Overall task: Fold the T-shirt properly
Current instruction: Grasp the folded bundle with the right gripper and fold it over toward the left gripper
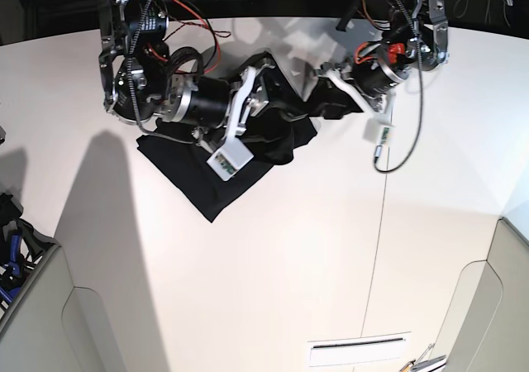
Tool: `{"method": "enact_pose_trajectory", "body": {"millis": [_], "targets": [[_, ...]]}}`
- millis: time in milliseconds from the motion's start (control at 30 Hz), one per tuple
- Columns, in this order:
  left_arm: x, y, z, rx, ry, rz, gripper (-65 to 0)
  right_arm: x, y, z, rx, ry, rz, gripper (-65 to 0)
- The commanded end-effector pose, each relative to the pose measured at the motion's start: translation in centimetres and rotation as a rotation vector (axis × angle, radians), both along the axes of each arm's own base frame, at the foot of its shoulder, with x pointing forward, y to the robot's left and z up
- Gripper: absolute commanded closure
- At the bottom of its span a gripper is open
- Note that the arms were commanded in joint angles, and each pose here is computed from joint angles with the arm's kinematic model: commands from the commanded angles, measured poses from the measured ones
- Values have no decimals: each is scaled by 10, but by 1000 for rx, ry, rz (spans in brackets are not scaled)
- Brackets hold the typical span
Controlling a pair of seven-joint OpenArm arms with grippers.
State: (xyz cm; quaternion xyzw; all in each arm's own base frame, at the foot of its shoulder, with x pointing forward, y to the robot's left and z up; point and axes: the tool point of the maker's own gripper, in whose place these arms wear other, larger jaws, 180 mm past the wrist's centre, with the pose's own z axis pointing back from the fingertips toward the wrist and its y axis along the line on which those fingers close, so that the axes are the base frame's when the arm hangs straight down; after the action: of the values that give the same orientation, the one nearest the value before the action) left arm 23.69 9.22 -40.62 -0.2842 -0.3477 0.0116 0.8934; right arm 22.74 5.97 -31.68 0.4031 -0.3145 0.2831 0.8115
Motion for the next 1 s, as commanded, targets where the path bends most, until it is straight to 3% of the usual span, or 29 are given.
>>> {"method": "enact_pose_trajectory", "body": {"millis": [0, 133, 233, 367, 433, 533, 567, 667, 800, 967], "targets": [[6, 11, 8, 13, -27, 21, -292, 4, 8, 18, 63, -37, 10, -328], [6, 43, 14, 49, -30, 76, -292, -7, 21, 24, 109, -24, 59, -328], [4, 57, 25, 16, -54, 86, -292, -12, 28, 31, 148, -19, 83, -328], [4, 74, 40, 6, -86, 101, -284, 2, 26, 36, 144, -76, 41, -318], [2, 74, 53, -6, -127, 79, -276, 20, 17, 39, 125, -130, -20, -246], [-4, 68, 70, -31, -174, 55, -275, 48, -7, 40, 61, -194, -121, -34], [-7, 66, 74, -33, -183, 46, -275, 58, -18, 40, 29, -213, -152, 0], [-12, 64, 76, -28, -185, 38, -275, 85, -53, 41, -56, -262, -260, 0], [-16, 63, 73, -30, -166, 33, -275, 103, -95, 43, -92, -271, -374, 0], [-17, 54, 72, -44, -164, 13, -275, 103, -108, 22, -107, -208, -386, 0]]}}
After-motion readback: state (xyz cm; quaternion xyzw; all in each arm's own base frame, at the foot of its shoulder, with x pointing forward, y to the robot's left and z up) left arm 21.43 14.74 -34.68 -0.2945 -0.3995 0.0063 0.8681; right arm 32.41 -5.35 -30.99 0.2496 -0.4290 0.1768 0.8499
